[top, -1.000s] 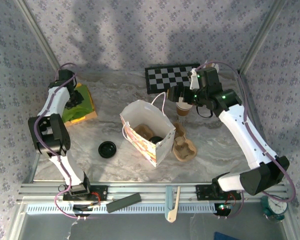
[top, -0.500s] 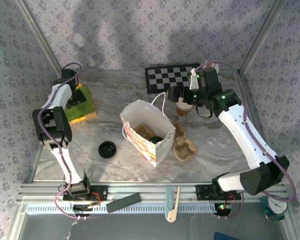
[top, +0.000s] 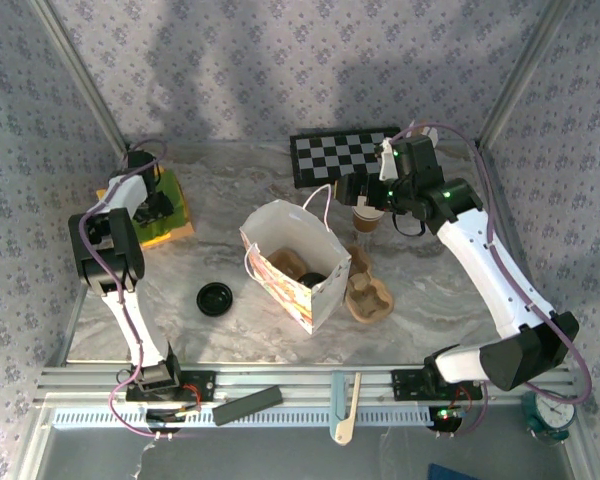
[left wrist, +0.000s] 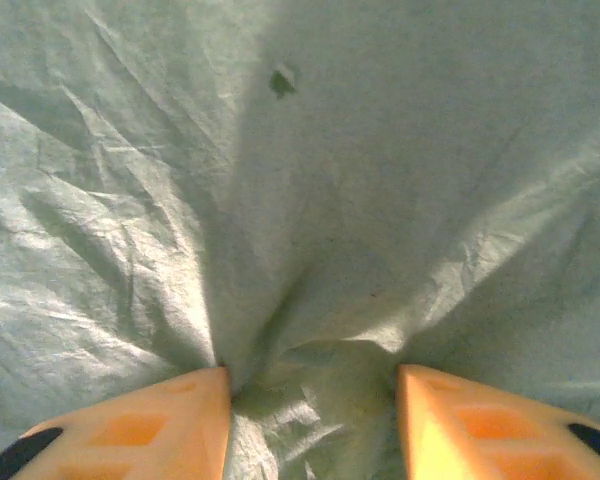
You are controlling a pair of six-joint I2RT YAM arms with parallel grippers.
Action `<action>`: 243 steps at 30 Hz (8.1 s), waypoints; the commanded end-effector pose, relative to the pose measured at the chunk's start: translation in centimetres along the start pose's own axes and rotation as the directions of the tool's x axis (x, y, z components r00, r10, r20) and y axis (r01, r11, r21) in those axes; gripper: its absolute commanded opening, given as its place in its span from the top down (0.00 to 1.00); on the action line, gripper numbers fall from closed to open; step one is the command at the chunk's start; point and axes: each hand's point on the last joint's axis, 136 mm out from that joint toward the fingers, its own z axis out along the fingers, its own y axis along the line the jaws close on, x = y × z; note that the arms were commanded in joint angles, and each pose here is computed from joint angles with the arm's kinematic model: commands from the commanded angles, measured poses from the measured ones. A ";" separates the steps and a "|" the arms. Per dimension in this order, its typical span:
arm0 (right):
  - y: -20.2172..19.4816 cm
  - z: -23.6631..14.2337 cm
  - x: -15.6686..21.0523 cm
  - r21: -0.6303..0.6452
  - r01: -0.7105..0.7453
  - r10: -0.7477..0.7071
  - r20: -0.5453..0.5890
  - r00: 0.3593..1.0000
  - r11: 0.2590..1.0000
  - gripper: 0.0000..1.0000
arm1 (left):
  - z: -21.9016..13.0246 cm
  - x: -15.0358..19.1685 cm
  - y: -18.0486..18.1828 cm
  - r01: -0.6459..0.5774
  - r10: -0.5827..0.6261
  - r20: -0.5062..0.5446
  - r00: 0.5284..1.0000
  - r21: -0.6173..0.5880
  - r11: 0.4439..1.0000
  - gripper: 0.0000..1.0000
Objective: Pack the takeout coffee
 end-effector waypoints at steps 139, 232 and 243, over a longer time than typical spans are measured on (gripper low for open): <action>-13.9 -7.5 -9.7 0.511 -0.176 0.075 0.213 0.974 0.841 0.98 | -27.6 5.1 -6.8 -0.078 -0.065 0.254 0.965 0.517 0.852 0.33; 7.0 -4.0 -0.8 0.025 0.292 -0.293 0.062 0.954 0.956 0.00 | -4.6 -1.0 -0.5 0.095 -0.094 0.101 0.991 -0.014 0.995 0.29; 6.4 -3.2 -1.4 0.029 0.276 -0.277 0.052 0.959 0.961 0.00 | -1.8 -0.1 -0.9 0.098 -0.098 0.051 0.994 -0.006 0.995 0.41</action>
